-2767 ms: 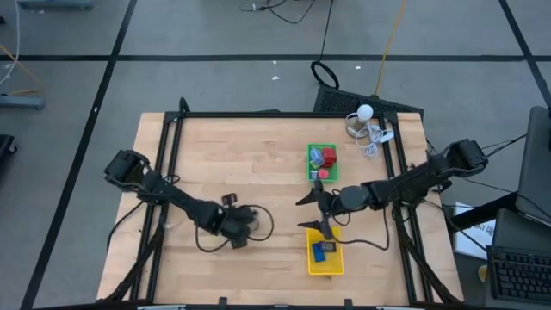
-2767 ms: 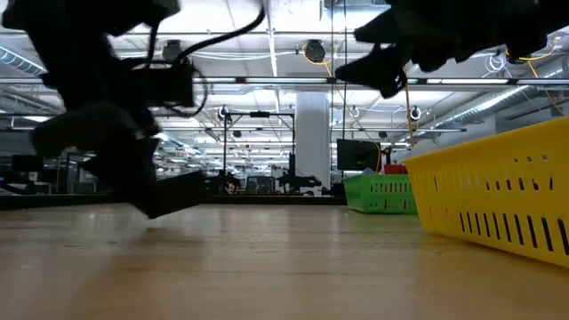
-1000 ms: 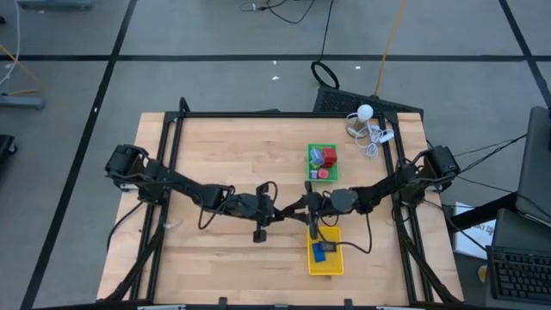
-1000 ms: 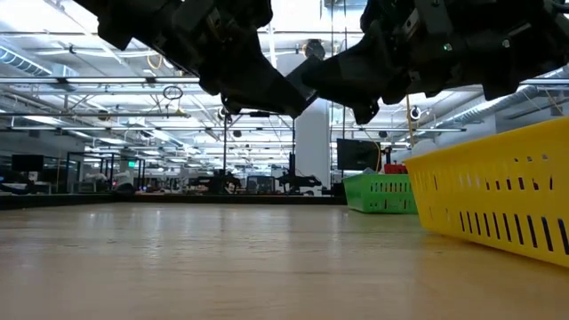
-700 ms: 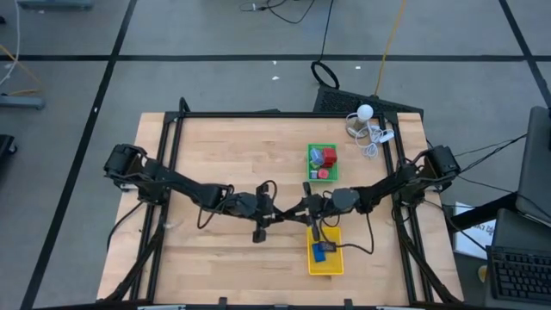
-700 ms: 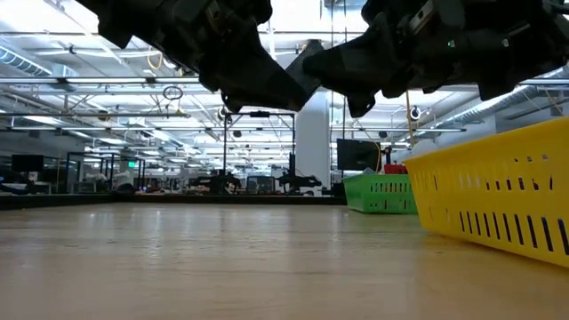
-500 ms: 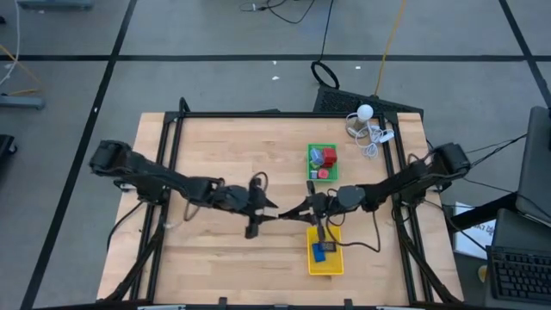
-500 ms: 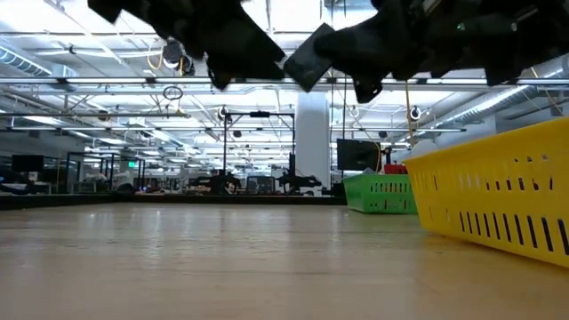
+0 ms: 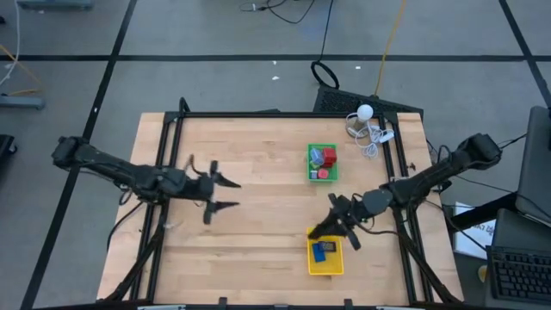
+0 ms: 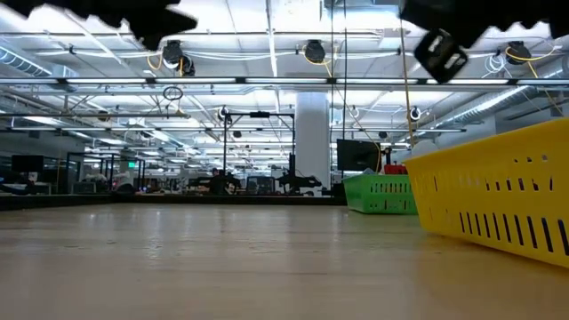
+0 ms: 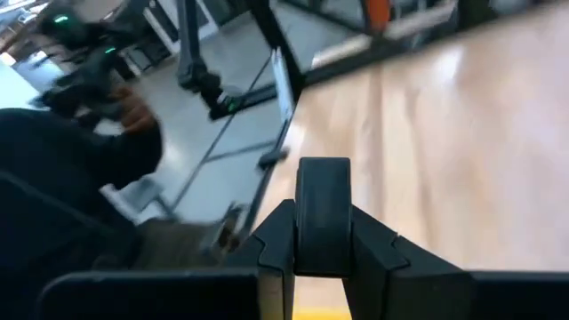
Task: Pick & Place Office items
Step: Put the black digital timer into the yellow bin, then return to home position
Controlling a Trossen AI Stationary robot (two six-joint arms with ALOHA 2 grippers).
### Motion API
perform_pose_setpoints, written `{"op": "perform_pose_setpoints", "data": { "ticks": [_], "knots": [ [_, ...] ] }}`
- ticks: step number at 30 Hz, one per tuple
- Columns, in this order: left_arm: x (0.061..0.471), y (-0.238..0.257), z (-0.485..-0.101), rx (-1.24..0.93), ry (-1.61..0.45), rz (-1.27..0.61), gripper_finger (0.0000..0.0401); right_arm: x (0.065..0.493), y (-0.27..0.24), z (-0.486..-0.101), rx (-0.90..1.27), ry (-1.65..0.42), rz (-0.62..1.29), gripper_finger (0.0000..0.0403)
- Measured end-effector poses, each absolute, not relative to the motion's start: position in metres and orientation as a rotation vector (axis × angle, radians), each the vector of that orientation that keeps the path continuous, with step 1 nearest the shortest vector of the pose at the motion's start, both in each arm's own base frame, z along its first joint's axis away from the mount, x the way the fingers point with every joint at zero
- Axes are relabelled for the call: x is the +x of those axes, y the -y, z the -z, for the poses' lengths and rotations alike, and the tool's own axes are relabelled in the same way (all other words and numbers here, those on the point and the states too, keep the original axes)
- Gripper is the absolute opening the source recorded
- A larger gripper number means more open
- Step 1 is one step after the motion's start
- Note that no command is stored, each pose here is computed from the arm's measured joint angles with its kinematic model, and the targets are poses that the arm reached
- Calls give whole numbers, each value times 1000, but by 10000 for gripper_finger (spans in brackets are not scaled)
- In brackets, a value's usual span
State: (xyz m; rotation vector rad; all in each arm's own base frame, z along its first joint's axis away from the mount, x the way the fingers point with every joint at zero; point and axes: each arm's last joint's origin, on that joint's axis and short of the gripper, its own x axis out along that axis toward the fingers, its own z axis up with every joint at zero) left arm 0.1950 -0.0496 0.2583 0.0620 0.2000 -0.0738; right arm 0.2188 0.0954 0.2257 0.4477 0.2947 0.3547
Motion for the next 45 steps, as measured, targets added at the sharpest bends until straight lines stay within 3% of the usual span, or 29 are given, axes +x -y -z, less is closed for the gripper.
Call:
{"op": "perform_pose_setpoints", "data": {
  "ticks": [10,20,28,34,37,41,45],
  "knots": [
    [136,24,-213,-72,40,-19,244,210,-127,-199,680,-552,-356,49],
    [118,18,-207,-95,112,-31,244,216,-145,-165,770,-694,-282,52],
    [117,18,-206,-110,96,-30,244,219,-150,-161,781,-674,-308,151],
    [118,18,-205,-30,87,-34,244,217,-145,-179,854,-690,-443,184],
    [118,18,-204,52,78,-37,244,211,-143,-200,785,-583,-550,190],
    [118,18,-204,4,73,-33,244,200,-133,-231,563,-363,-660,190],
    [118,18,-201,-64,44,-45,244,187,-111,-246,339,-288,-598,187]
  ]
}}
